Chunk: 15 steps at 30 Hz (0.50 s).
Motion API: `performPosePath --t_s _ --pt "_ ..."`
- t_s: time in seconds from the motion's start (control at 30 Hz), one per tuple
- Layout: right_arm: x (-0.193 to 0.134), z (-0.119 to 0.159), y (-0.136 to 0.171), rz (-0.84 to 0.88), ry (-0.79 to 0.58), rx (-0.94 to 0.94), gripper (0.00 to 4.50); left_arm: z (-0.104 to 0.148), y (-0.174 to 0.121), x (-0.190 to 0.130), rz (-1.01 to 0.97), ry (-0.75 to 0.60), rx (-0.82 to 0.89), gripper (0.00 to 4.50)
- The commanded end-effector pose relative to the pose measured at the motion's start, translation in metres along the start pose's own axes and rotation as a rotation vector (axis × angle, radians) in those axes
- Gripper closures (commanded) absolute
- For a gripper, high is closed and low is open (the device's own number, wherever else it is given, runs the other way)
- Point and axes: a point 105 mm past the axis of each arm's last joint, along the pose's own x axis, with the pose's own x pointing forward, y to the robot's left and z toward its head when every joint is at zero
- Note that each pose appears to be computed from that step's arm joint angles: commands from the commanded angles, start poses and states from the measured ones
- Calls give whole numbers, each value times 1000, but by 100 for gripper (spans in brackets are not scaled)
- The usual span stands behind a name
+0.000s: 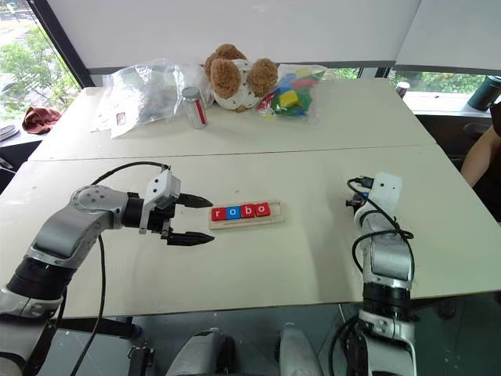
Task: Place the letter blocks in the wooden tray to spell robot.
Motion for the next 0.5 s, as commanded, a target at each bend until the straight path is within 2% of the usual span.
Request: performPosePath --t_s 0.03,0.13,0.3,0.37,0.4,0.5 --pt "-28 8 26 93 -3 29 331 9 4 -12 23 -5 50 0" --pt "-39 3 51 154 46 61 331 9 7 -12 28 -1 52 0" --pt "-38 -7 68 186 92 70 331 8 8 -11 24 7 55 0" --pt "-39 -13 71 188 112 61 230 7 8 -10 21 10 57 0" --pt "-39 -15 72 189 121 59 193 7 8 -10 21 10 58 0" --pt "-42 -12 68 193 105 45 36 7 8 -11 25 9 56 0"
